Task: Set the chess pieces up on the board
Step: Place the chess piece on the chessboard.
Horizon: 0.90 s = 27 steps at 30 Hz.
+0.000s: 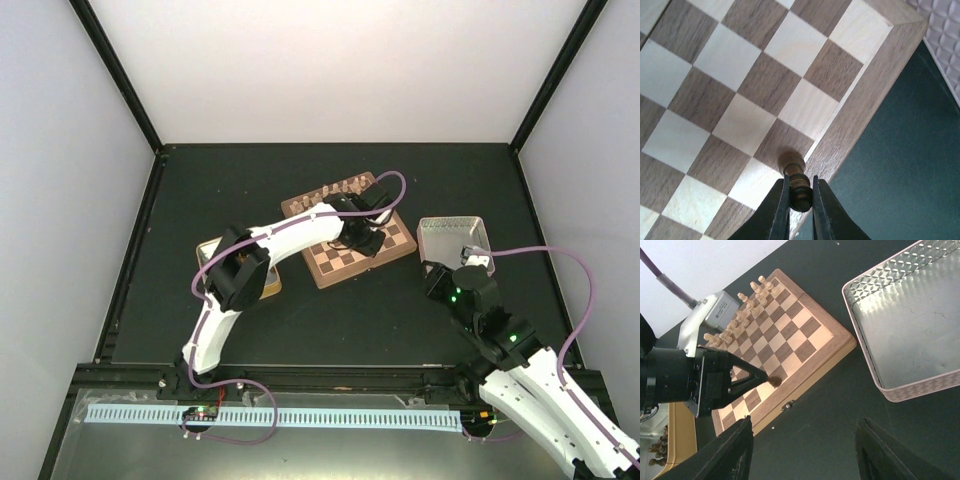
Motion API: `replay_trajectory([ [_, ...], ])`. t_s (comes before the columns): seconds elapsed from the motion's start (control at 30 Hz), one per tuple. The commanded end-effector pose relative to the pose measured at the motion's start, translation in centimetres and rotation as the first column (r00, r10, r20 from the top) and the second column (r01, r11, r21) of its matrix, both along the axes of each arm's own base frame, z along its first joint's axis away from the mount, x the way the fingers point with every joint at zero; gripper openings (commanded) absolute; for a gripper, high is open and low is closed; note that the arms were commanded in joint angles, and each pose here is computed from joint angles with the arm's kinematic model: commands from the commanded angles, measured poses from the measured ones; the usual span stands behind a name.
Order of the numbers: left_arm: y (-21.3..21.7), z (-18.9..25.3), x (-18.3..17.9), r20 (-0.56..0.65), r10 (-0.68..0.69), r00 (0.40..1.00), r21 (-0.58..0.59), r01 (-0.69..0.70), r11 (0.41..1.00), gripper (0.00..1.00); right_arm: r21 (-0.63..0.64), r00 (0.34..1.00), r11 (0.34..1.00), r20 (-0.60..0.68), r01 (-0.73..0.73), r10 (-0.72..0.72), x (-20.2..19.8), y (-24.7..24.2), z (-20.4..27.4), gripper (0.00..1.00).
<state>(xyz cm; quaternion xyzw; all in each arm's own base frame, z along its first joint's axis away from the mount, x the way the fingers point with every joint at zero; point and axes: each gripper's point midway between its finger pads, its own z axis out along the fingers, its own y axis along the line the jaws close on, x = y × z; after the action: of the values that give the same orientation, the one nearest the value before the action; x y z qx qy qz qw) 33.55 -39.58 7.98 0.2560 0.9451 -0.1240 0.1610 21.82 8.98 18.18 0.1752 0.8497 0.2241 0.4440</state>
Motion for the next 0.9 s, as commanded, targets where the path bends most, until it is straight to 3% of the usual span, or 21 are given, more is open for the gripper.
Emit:
replay_trajectory([
  [0.0, -0.3, -0.3, 1.0, 0.03, -0.013, 0.999, 0.033, 0.012, 0.999, 0.09, -0.008, 1.0, 0.999, 0.0, 0.032, -0.032, -0.1, -0.7, -0.2, 0.56],
  [0.27, -0.4, -0.5, 1.3, 0.036, -0.022, 0.999, 0.043, 0.02, 0.999, 0.2, -0.01, 1.0, 1.0, -0.002, 0.03, -0.03, -0.2, -0.7, 0.0, 0.56],
  [0.43, -0.3, 0.5, 1.4, 0.044, -0.022, 0.999, 0.038, 0.021, 0.999, 0.37, -0.005, 1.0, 1.0, 0.004, 0.028, -0.028, -0.2, -0.7, 0.3, 0.57],
  [0.67, 0.5, 4.9, 2.5, 0.092, 0.05, 0.994, -0.021, -0.048, 0.999, 0.65, 0.006, 1.0, 1.0, 0.004, 0.025, -0.025, -0.1, -0.5, 0.4, 0.57],
  [0.87, 3.7, 9.5, 2.8, 0.143, 0.137, 0.98, -0.073, -0.128, 0.989, 0.71, 0.017, 1.0, 1.0, 0.004, 0.016, -0.016, 0.0, -0.2, 0.6, 0.57],
])
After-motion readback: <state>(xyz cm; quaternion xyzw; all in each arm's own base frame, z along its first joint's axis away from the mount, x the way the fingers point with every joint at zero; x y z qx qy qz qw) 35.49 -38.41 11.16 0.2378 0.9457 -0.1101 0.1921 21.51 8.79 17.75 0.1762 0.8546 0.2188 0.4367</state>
